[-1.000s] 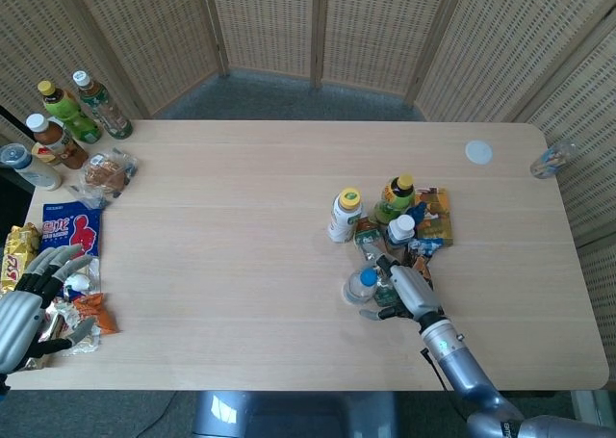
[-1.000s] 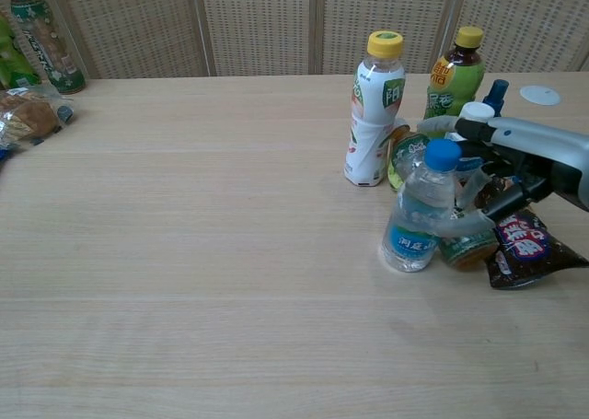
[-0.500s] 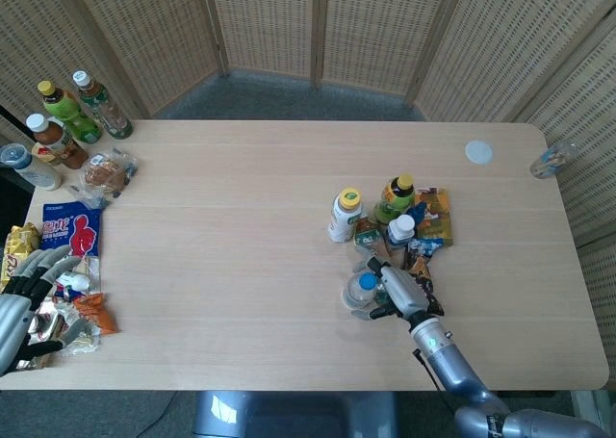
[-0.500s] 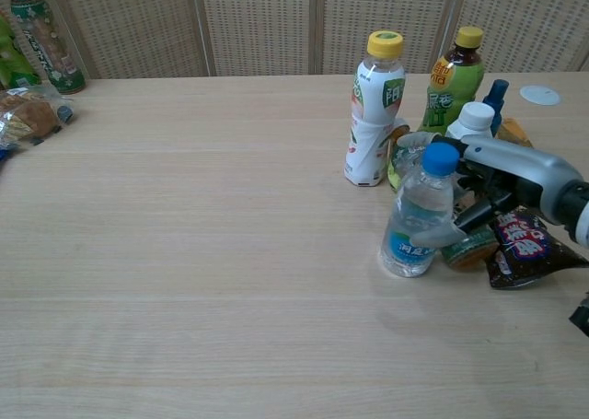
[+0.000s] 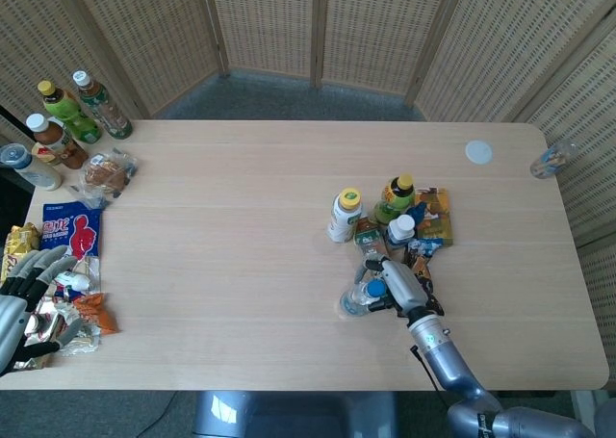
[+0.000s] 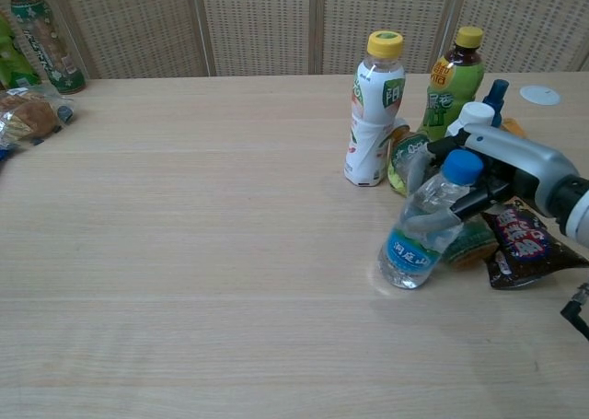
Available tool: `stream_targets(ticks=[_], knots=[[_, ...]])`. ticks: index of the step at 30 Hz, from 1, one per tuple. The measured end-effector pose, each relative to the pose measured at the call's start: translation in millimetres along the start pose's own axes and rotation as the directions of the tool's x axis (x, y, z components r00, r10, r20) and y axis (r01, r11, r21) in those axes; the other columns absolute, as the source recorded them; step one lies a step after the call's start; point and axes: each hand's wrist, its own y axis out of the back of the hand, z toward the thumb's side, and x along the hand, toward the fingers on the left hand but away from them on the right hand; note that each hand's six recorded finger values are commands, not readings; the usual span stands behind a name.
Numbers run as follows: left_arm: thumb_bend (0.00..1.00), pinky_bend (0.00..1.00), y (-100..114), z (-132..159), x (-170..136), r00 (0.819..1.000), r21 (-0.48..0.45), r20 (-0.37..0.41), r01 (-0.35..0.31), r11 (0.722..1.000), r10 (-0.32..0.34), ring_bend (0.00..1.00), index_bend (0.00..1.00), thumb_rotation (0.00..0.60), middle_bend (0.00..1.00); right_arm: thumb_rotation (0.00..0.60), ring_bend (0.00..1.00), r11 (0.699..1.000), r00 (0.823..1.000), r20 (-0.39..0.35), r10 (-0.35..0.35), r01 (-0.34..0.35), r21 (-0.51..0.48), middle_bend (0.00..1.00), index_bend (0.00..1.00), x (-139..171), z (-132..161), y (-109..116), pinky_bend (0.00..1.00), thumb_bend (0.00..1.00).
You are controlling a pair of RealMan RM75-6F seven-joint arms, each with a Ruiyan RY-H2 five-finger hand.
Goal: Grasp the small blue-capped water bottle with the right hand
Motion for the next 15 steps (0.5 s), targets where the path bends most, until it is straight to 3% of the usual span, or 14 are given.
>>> stream_targets(ticks=[6,15], knots=[[0.35,0.0,-1,1,2,1.0,0.0,0.003,0.003,1.0,-0.003,0.0,0.13,0.6,0.05,0.6,0.93,1.0,1.0,-0.009,-0.024,0.024,-0.006,1.0,0.82,4,-1,10,1.0,0.15],[0.35,0.0,-3,2,4,1.0,0.004,0.006,0.008,1.0,-0.009,0.0,0.13,0.6,0.05,0.6,0.94,0.998,0.998,-0.036,-0.058,0.059,0.03,1.0,0.83,11,6,36,1.0,0.15]])
